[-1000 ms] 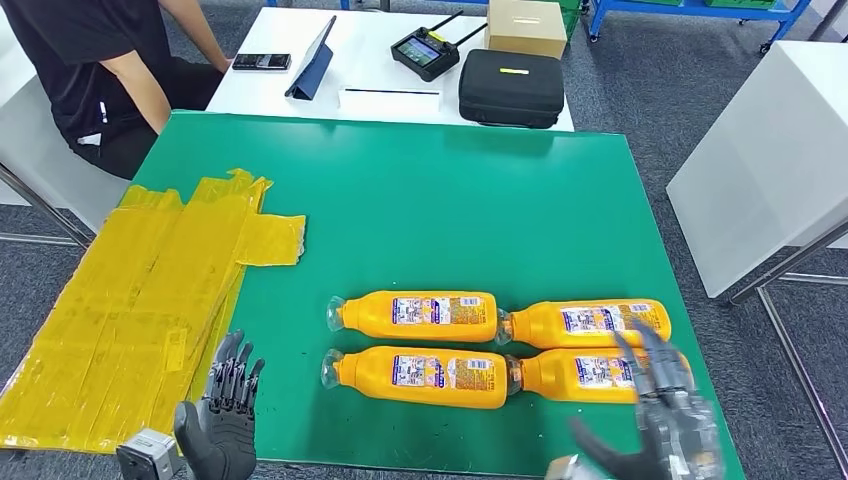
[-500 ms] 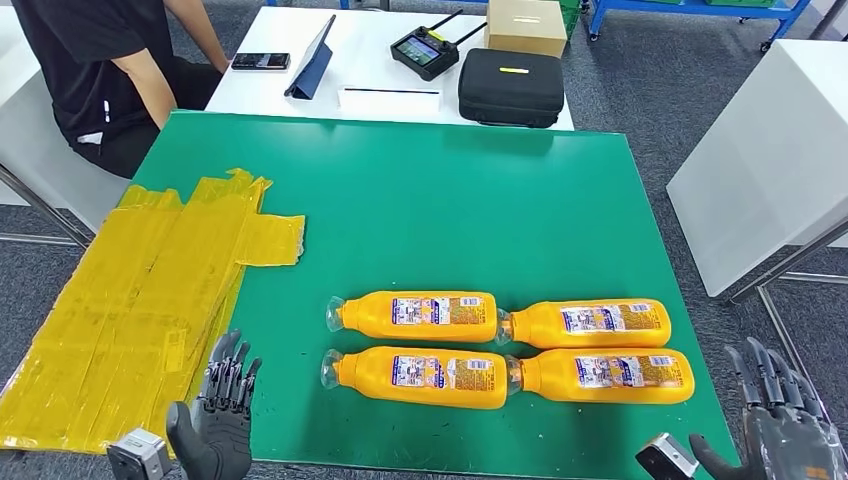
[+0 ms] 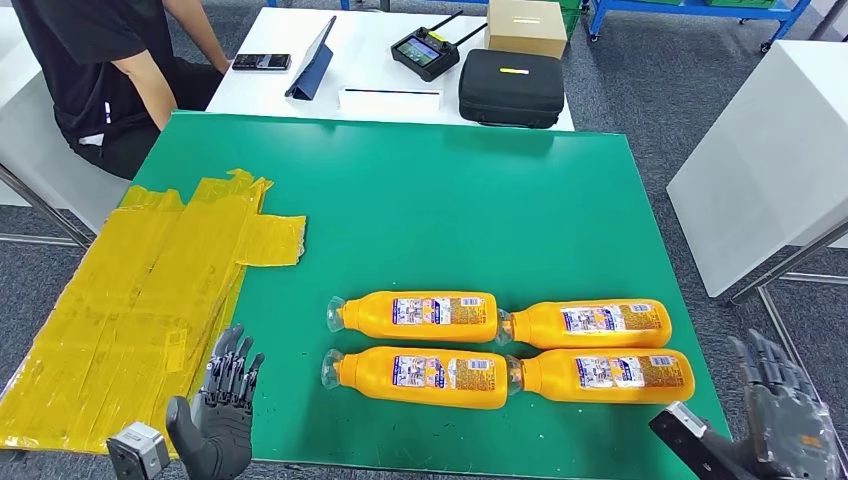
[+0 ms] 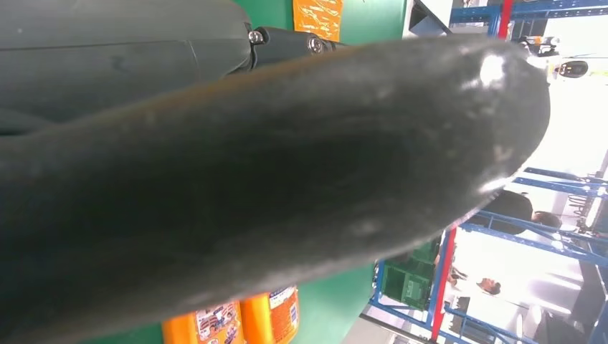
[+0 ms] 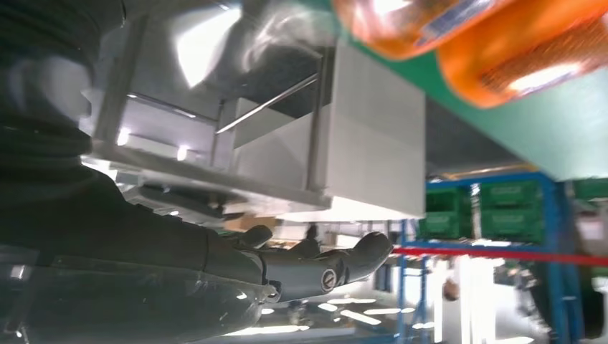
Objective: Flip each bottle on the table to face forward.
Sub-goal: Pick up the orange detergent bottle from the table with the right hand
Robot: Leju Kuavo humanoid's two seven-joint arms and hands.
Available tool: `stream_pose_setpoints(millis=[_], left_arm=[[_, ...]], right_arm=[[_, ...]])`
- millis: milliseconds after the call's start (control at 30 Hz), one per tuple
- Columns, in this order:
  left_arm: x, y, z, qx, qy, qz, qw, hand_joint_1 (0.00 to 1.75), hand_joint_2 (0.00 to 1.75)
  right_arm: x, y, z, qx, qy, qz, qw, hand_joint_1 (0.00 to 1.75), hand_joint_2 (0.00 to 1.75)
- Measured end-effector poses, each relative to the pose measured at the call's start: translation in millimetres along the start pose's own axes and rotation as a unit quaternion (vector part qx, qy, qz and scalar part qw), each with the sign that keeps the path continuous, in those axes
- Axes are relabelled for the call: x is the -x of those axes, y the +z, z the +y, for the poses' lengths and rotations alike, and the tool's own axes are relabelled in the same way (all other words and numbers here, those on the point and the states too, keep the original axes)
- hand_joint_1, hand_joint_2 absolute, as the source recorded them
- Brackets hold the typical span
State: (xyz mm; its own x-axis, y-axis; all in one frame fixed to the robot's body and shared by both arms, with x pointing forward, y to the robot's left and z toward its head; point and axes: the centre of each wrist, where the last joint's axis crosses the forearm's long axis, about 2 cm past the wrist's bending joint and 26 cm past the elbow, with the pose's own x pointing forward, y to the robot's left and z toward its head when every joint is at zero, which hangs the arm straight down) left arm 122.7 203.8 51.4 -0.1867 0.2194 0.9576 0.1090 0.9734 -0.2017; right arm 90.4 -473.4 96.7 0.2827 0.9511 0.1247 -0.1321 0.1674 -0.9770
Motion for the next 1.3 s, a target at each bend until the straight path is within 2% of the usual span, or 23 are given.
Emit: stream_pose_setpoints(millis=[300, 433, 700, 933, 1267, 1300], left_arm=[[3.3, -2.0, 1.7, -0.001, 0.000, 0.001, 1.000, 0.00, 0.00], [4.9, -4.6, 3.1, -0.004, 0.004, -0.001, 1.000, 0.00, 0.00], [8.0, -7.2, 4.7, -0.005, 0.008, 0.001, 1.000, 0.00, 0.00], [9.6, -9.8, 5.3, -0.001, 0.011, 0.004, 1.000, 0.00, 0.00], [9.6, -10.4, 6.9, -0.008, 0.011, 0.012, 1.000, 0.00, 0.00], [9.6, -10.0, 7.5, -0.011, 0.012, 0.013, 1.000, 0.00, 0.00]], right_arm=[[1.6, -9.2, 5.0, -0.013, 0.004, -0.005, 1.000, 0.00, 1.75], [-11.7, -16.2, 12.6, -0.012, 0.004, 0.006, 1.000, 0.00, 1.75], [-41.5, -26.3, 28.0, -0.038, 0.013, -0.018, 0.999, 0.00, 1.75], [-51.9, -37.4, 33.2, -0.050, 0.018, -0.028, 0.998, 0.00, 1.75], [-60.5, -59.8, 46.0, -0.120, 0.080, 0.008, 0.989, 0.00, 1.75], [-59.7, -63.3, 47.9, -0.130, 0.084, 0.011, 0.988, 0.04, 1.75]])
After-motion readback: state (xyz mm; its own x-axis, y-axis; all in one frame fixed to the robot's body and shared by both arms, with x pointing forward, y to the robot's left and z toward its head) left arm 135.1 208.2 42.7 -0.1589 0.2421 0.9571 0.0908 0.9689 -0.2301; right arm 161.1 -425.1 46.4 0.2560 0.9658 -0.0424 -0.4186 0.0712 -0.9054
